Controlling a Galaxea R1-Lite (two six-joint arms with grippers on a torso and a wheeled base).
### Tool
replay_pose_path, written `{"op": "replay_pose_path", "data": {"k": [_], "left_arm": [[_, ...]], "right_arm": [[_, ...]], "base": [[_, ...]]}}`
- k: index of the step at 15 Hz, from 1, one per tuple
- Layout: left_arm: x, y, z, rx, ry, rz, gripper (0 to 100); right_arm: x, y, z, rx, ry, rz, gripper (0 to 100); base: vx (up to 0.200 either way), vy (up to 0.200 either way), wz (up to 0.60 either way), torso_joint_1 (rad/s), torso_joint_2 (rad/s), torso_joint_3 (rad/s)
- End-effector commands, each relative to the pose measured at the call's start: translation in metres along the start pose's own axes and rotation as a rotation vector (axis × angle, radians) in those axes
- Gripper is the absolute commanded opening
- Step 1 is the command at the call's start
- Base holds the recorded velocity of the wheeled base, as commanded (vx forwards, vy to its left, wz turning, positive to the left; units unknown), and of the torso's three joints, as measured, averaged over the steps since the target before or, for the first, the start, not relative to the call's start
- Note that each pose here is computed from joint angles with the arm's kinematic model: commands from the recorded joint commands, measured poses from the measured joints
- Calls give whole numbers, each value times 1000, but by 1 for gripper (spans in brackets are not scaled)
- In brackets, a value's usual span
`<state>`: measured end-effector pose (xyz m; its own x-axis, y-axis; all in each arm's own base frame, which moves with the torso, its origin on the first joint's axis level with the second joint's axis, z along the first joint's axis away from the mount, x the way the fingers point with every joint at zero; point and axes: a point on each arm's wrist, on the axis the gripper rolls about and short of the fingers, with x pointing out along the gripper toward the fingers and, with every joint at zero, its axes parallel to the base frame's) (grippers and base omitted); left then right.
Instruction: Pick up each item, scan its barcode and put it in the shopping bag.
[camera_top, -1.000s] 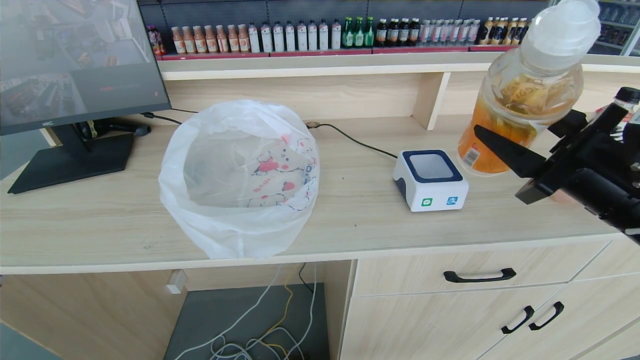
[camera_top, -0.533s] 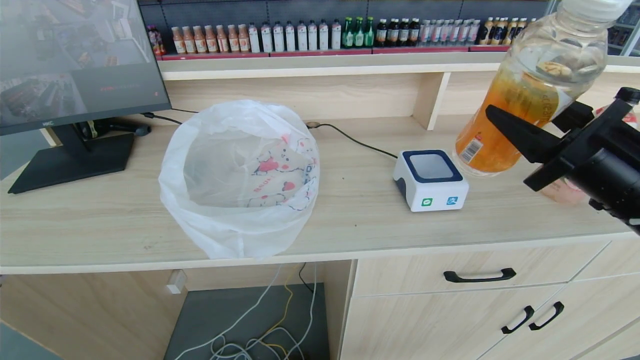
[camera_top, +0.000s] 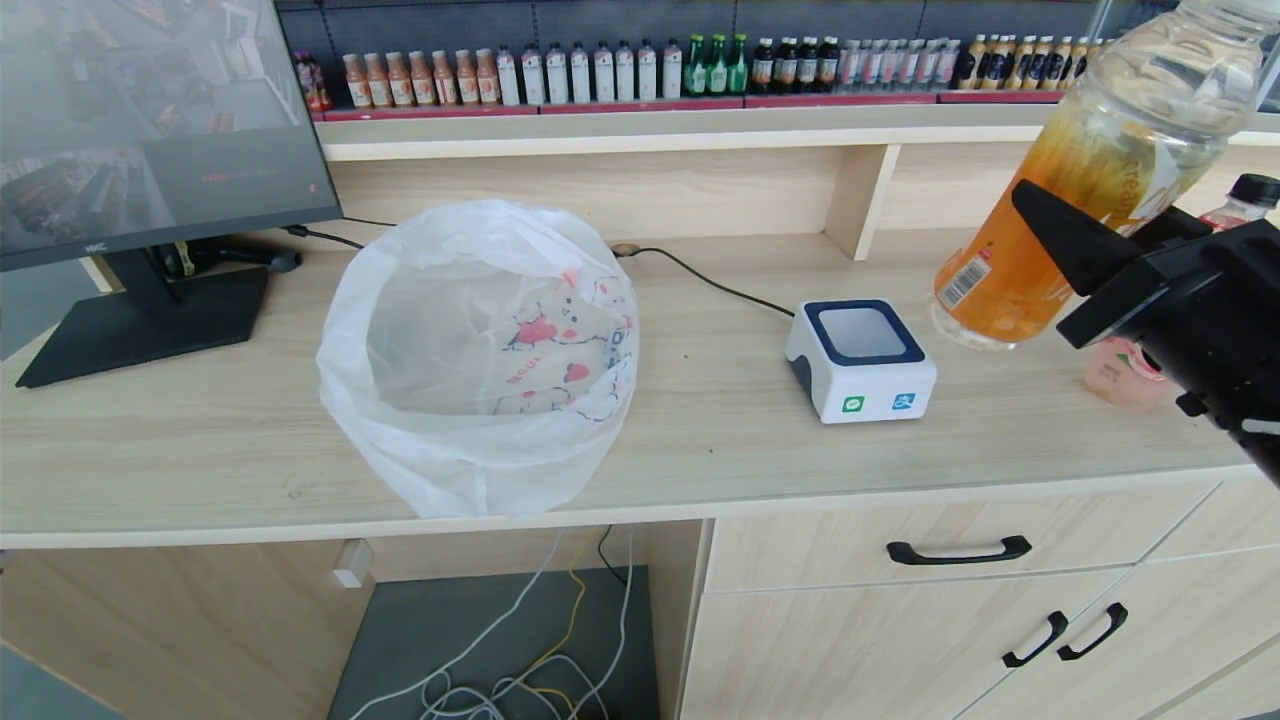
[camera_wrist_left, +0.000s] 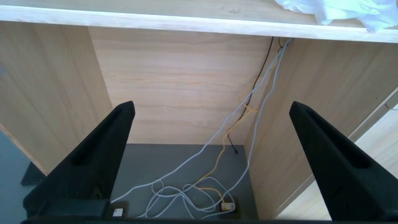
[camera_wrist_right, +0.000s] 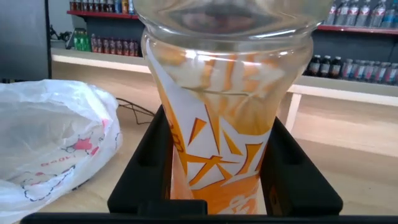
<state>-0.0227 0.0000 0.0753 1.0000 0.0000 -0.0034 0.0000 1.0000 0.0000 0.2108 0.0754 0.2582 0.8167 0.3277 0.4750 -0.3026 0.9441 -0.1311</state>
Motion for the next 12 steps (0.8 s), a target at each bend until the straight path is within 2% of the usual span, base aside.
{"op": "replay_pose_path", "data": {"k": [1,3,12], "left_arm": [[0,0,0,-2,0,0,100],[0,0,0,-2,0,0,100],[0,0,0,0,0,0,100]], "right_arm": [[-1,-1,-5,14,13,-9,0],[-2,-3,-6,12,11,-18,0],[-13,-4,-14,13,52,-18,0]], "base": [[0,0,0,0,0,0],[0,0,0,0,0,0],[0,200,0,2,3,0]]}}
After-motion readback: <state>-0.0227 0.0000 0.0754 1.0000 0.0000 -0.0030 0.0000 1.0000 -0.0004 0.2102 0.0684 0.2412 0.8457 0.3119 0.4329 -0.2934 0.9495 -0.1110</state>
